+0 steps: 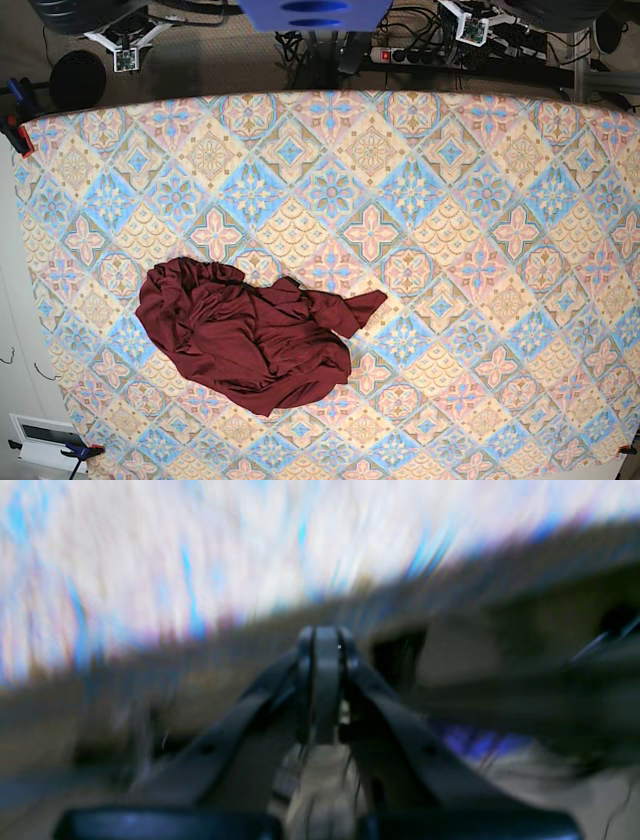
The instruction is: Layout the t-shirt on the table in an organized manner, then fold the t-shirt properly
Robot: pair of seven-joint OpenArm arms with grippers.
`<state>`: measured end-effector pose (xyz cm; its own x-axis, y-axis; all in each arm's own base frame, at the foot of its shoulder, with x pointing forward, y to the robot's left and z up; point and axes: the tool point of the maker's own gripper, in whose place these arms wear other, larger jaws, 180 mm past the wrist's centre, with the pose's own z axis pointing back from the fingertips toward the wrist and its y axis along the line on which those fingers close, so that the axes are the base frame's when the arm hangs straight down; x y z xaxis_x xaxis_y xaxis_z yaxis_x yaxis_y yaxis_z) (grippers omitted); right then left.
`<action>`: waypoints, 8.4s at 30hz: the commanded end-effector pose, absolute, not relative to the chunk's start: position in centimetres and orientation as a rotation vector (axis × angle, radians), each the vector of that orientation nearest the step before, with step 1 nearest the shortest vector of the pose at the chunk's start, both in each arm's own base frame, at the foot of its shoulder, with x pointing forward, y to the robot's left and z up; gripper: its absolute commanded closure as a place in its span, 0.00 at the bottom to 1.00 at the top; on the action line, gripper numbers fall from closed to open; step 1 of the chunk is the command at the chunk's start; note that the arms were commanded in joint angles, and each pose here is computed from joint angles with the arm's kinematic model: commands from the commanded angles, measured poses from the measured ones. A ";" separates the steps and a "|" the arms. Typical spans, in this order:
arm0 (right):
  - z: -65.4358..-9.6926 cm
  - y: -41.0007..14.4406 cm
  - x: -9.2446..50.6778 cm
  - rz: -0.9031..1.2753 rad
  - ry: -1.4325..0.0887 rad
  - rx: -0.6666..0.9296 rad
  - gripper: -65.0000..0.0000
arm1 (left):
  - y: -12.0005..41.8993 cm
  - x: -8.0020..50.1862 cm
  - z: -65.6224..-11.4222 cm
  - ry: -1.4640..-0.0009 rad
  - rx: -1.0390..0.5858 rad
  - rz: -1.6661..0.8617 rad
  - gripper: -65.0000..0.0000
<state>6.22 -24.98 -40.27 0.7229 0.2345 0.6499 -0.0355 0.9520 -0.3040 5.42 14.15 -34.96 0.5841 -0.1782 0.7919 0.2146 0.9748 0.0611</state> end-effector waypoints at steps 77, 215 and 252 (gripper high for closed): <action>-32.7 -14.3 28.4 0.203 -1.128 -0.081 0.94 | 1.2 46.2 -39.5 -0.817 -0.168 -0.141 0.32; -30.0 -18.1 30.8 0.141 -1.203 -0.175 0.94 | 27.4 46.4 -40.3 -0.876 -0.463 0.623 0.24; -24.6 -35.9 27.1 -0.325 -1.284 -0.375 0.94 | -18.7 23.6 -35.3 -0.527 -0.828 -0.824 1.00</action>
